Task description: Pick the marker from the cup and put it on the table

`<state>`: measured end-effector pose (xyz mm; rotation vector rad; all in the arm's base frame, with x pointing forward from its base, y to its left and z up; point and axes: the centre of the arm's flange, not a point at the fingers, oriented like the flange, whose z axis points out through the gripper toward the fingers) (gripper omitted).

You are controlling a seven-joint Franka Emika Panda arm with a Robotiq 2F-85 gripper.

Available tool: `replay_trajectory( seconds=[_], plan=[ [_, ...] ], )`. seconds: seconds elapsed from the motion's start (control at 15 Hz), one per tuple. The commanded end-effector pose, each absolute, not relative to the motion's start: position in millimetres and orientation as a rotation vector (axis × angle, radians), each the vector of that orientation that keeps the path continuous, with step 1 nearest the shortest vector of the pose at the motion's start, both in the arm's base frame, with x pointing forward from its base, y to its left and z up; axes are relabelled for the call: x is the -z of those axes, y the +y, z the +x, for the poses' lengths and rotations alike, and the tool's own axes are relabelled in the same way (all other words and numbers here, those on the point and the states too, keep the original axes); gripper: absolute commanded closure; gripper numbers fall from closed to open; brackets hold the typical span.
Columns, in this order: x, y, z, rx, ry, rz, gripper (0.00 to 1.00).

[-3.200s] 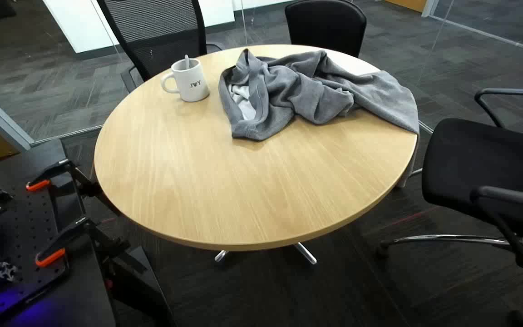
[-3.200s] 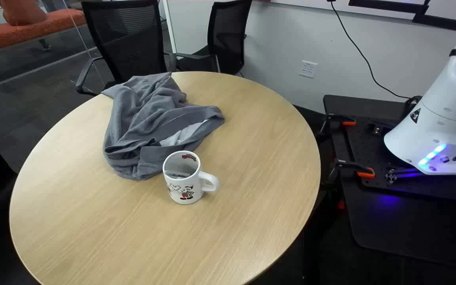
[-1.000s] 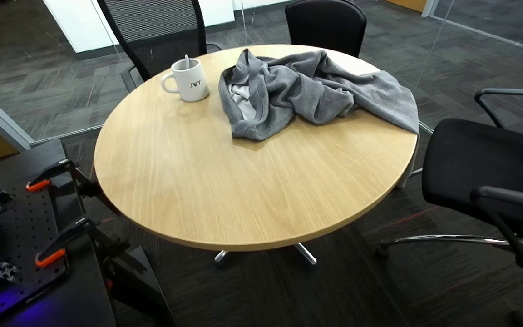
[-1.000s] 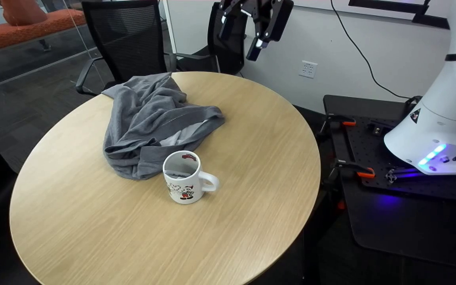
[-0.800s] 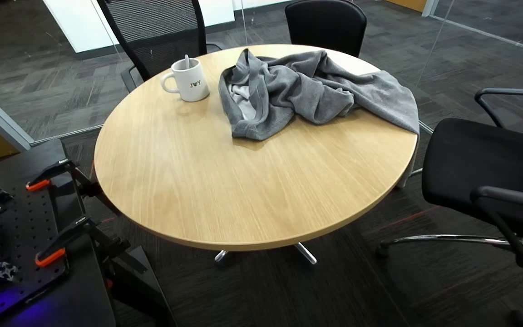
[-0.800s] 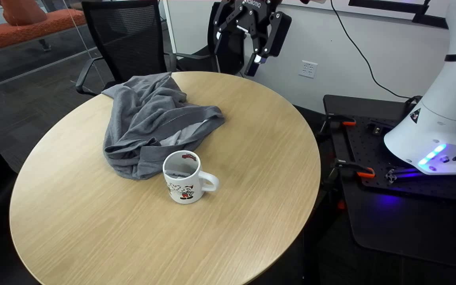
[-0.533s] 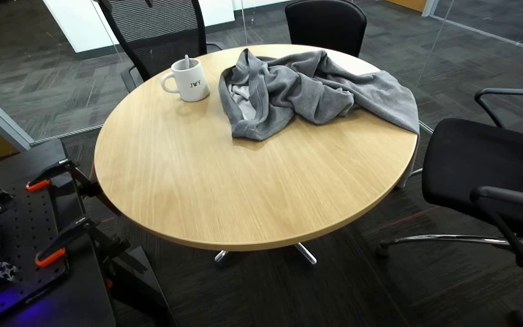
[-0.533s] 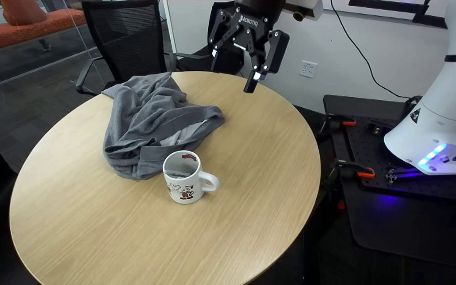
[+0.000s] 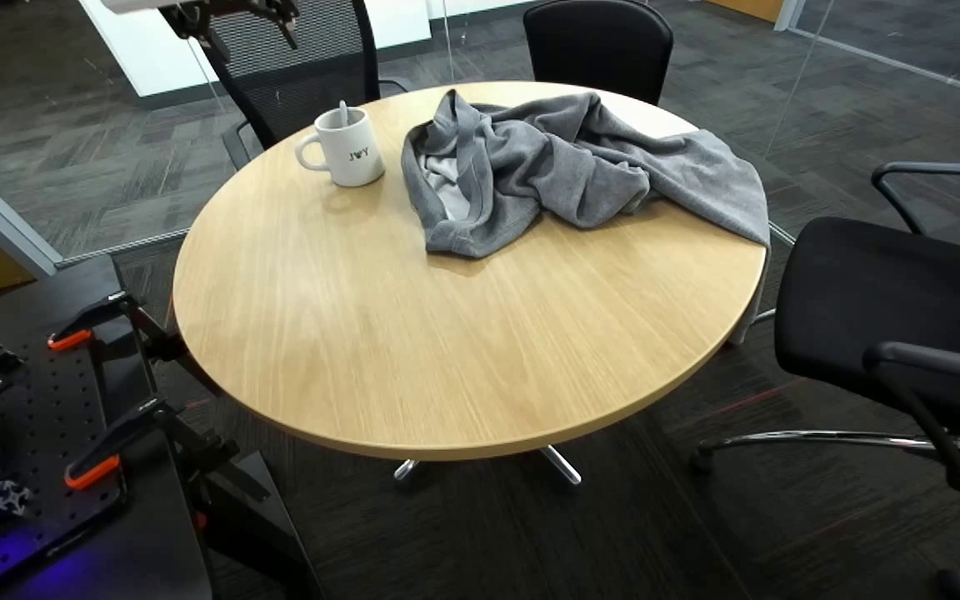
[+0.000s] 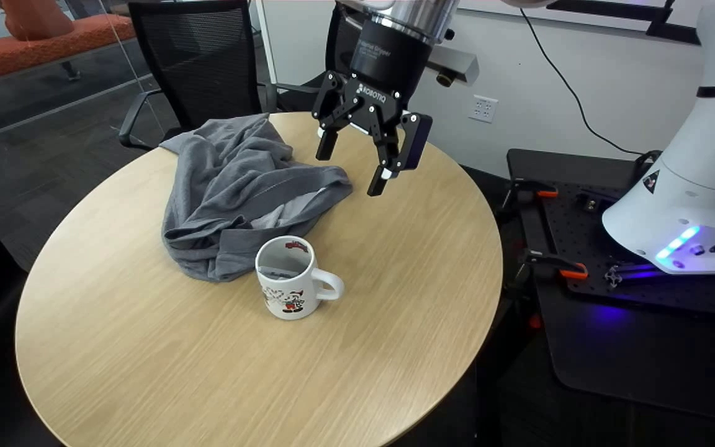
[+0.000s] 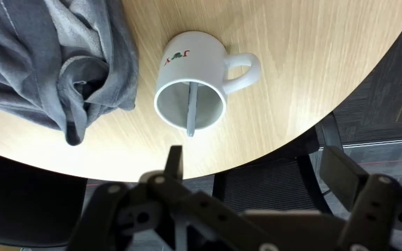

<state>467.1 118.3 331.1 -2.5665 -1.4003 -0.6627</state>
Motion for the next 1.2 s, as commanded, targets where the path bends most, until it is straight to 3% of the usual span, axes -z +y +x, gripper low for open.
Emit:
replay_trajectory(
  seconds=[0.0, 1.13],
  plan=[
    [-308.8, 129.9, 487.9, 0.739, -1.384, -2.601, 0.00],
    [-273.6, 155.5, 503.4, 0.685, -1.245, -2.659, 0.00]
  ],
)
